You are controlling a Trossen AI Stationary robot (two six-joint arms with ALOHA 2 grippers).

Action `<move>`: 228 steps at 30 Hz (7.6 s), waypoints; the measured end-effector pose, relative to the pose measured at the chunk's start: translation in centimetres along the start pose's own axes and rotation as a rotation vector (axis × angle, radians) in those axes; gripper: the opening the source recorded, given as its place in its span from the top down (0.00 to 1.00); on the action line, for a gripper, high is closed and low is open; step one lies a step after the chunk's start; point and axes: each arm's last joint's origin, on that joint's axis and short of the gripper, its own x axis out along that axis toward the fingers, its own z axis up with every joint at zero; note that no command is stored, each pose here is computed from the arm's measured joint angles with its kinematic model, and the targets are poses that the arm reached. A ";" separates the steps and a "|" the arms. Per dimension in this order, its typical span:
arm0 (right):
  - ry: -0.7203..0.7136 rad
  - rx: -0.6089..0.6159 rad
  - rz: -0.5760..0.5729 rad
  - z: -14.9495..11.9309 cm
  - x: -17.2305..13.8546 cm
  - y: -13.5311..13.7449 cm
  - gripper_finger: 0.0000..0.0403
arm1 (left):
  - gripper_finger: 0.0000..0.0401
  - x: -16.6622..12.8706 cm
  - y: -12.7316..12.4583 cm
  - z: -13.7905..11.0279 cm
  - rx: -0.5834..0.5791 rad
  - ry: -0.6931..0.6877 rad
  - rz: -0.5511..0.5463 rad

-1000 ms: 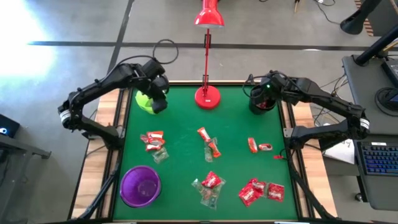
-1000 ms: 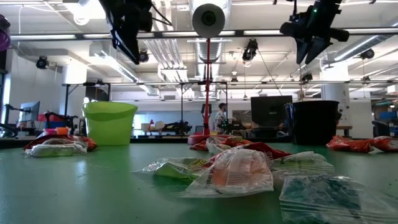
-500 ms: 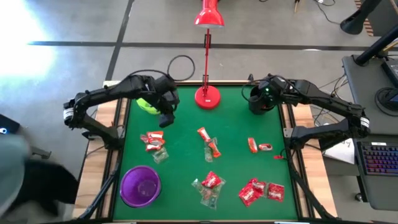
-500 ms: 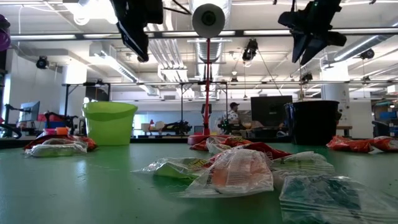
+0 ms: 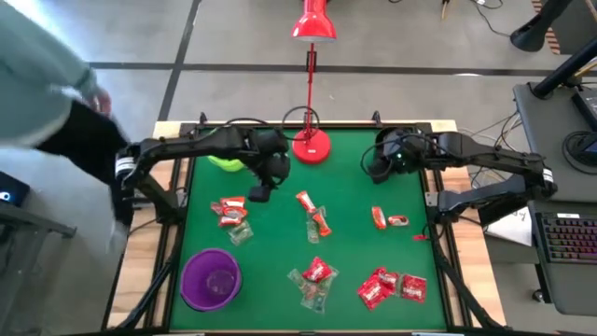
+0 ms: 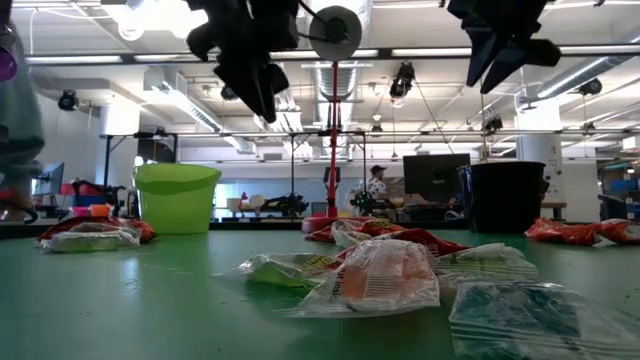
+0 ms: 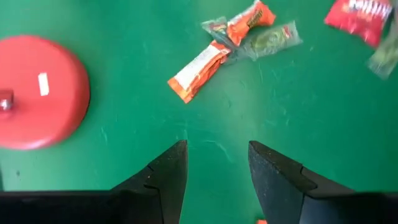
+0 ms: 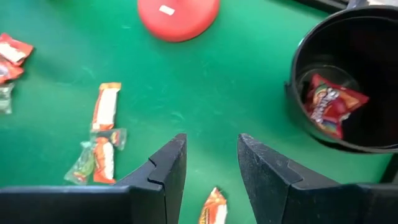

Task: Sort candy
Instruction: Put the orange candy into the violet bucket

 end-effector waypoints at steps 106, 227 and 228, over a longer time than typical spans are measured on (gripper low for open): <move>-0.039 0.042 -0.038 -1.1 0.3 0.6 0.66 | 1.00 -0.8 -6.7 -0.8 -0.023 0.248 -0.243; 0.567 0.074 -0.392 -10.7 13.2 5.0 0.66 | 0.74 -16.3 -17.9 -9.3 -0.547 -0.218 0.372; 0.571 0.081 -0.400 -10.8 13.3 4.8 0.66 | 0.74 -16.3 -17.9 -9.3 -0.547 -0.218 0.372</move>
